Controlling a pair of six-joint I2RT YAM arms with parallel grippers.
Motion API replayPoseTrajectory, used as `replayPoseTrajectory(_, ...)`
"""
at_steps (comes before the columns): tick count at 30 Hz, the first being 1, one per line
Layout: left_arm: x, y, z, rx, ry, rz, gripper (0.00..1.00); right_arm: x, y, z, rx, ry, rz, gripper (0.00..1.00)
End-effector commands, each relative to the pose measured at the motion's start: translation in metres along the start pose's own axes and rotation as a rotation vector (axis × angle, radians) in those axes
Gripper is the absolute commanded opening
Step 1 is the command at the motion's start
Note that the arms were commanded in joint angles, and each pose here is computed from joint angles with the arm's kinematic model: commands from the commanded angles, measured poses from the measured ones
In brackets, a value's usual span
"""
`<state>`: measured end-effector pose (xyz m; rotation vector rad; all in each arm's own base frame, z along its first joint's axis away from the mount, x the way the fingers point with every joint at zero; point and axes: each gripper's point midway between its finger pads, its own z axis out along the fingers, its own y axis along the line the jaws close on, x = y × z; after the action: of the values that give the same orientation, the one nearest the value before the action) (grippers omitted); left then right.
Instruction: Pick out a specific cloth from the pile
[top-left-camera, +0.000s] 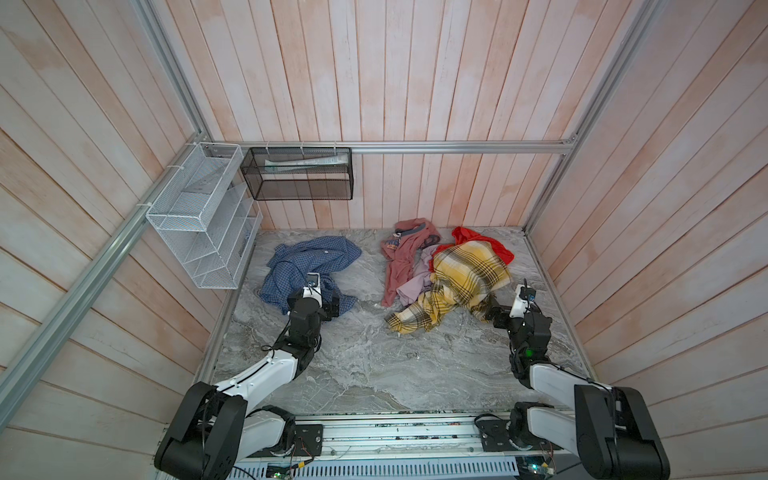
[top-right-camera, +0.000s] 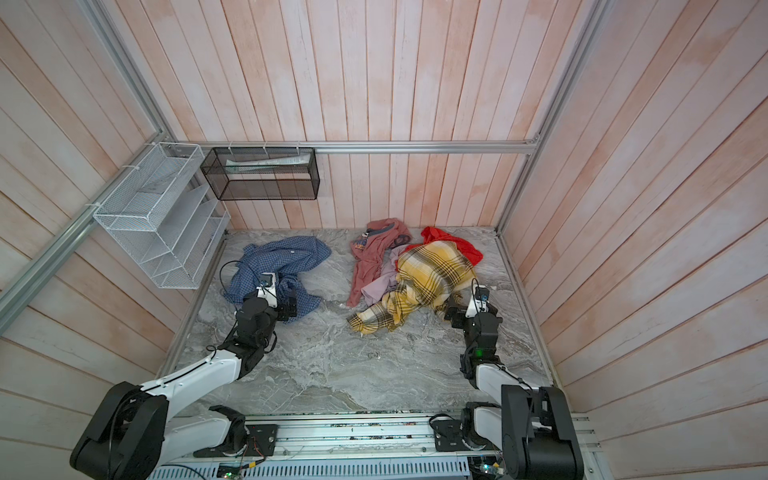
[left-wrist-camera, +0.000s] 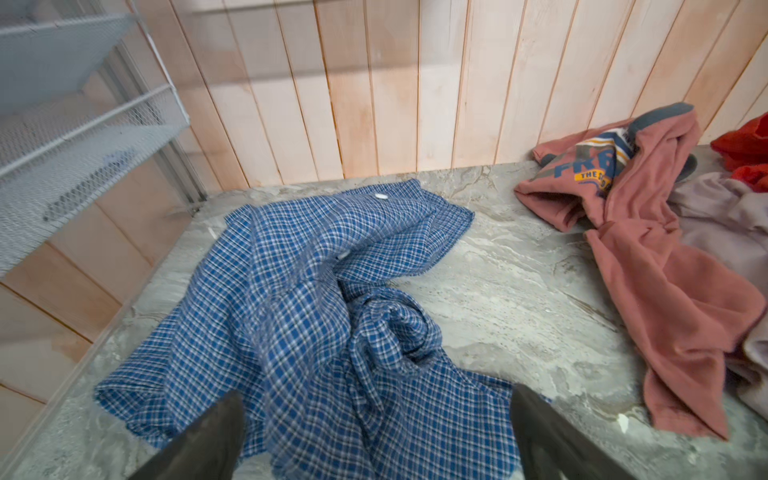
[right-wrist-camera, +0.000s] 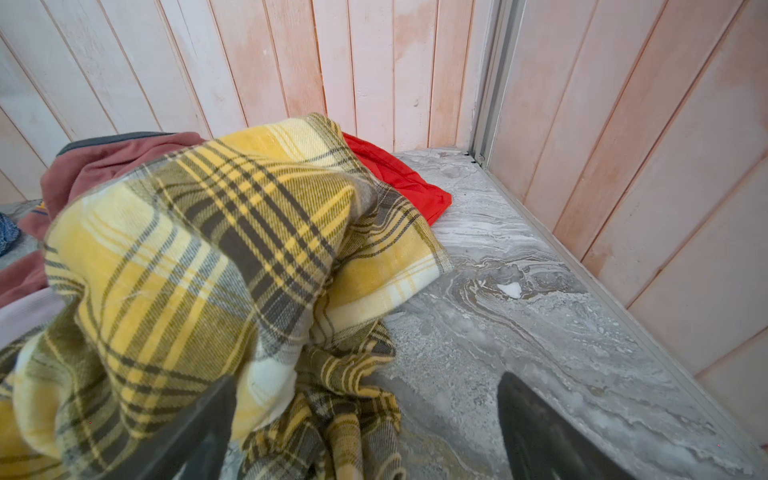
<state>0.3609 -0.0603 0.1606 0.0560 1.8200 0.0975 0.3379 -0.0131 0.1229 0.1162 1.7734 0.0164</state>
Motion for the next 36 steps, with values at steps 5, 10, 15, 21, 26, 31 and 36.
replayPoseTrajectory(5, -0.007, 0.04, 0.002, -0.113, -0.082, -0.077, 1.0, -0.033, -0.002, 0.004, 0.003, -0.16, -0.05, 0.98)
replayPoseTrajectory(10, -0.017, 0.037, 0.005, -0.098, -0.103, -0.091, 1.0, -0.015, -0.001, 0.019, -0.012, -0.133, -0.047, 0.98)
replayPoseTrajectory(15, -0.017, 0.044, 0.001, -0.132, -0.158, -0.072, 1.0, -0.014, 0.007, 0.03, -0.055, -0.103, -0.071, 0.98)
replayPoseTrajectory(21, -0.003, 0.054, 0.011, -0.185, -0.11, -0.055, 1.0, -0.009, 0.002, 0.04, -0.03, -0.053, -0.059, 0.98)
replayPoseTrajectory(26, 0.009, 0.073, 0.013, -0.167, -0.138, -0.098, 1.0, -0.009, 0.002, 0.04, -0.031, -0.056, -0.058, 0.98)
replayPoseTrajectory(31, 0.024, 0.087, 0.019, -0.098, -0.148, -0.176, 1.0, -0.009, 0.002, 0.039, -0.03, -0.056, -0.057, 0.98)
replayPoseTrajectory(36, 0.032, 0.067, 0.04, 0.012, -0.083, -0.126, 1.0, -0.01, 0.002, 0.04, -0.031, -0.057, -0.058, 0.98)
